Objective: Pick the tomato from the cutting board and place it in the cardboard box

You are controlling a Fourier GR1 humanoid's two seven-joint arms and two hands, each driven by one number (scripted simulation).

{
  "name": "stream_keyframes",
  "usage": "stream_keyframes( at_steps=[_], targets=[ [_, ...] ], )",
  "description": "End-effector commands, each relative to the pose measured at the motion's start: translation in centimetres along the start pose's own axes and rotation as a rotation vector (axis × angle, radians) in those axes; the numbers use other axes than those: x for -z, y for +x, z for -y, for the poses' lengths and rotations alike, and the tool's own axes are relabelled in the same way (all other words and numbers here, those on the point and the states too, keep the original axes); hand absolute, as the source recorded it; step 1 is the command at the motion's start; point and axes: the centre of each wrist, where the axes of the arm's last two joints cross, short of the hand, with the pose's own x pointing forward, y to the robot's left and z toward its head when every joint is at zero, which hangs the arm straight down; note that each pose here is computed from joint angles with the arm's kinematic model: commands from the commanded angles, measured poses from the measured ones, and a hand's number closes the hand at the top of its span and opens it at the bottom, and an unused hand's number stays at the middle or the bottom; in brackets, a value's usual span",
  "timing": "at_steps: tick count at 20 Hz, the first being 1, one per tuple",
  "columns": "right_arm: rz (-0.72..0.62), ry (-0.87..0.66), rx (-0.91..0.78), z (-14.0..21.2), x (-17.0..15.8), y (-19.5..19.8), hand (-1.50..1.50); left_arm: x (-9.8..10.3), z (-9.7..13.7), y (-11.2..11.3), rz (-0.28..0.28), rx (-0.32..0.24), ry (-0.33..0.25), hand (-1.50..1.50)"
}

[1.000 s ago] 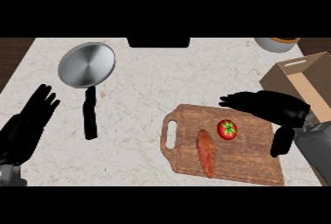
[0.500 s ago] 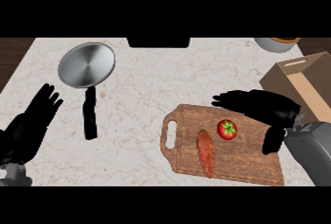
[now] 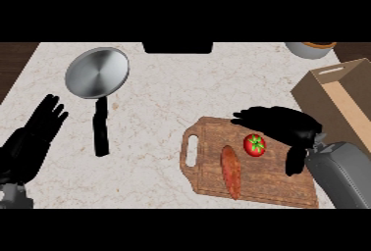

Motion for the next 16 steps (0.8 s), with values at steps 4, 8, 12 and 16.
stream_keyframes(
  at_steps=[4,8,12,16],
  targets=[
    [-0.064,0.01,-0.019,-1.2,0.3,1.1,-1.5,-0.8,-0.6,-1.8,0.003,-0.001,-0.001,0.0],
    [-0.061,0.019,-0.025,-1.4,2.1,-1.4,-1.5,0.3,1.1,0.6,0.01,-0.001,-0.007,0.0],
    [-0.068,0.021,-0.051,-2.9,2.7,0.8,-1.5,-0.5,1.5,-1.4,-0.011,-0.004,0.0,0.0],
    [-0.071,0.091,-0.063,-3.1,2.8,-0.3,-1.5,-1.6,-0.5,-0.9,-0.01,-0.002,-0.013,0.0]
  ],
)
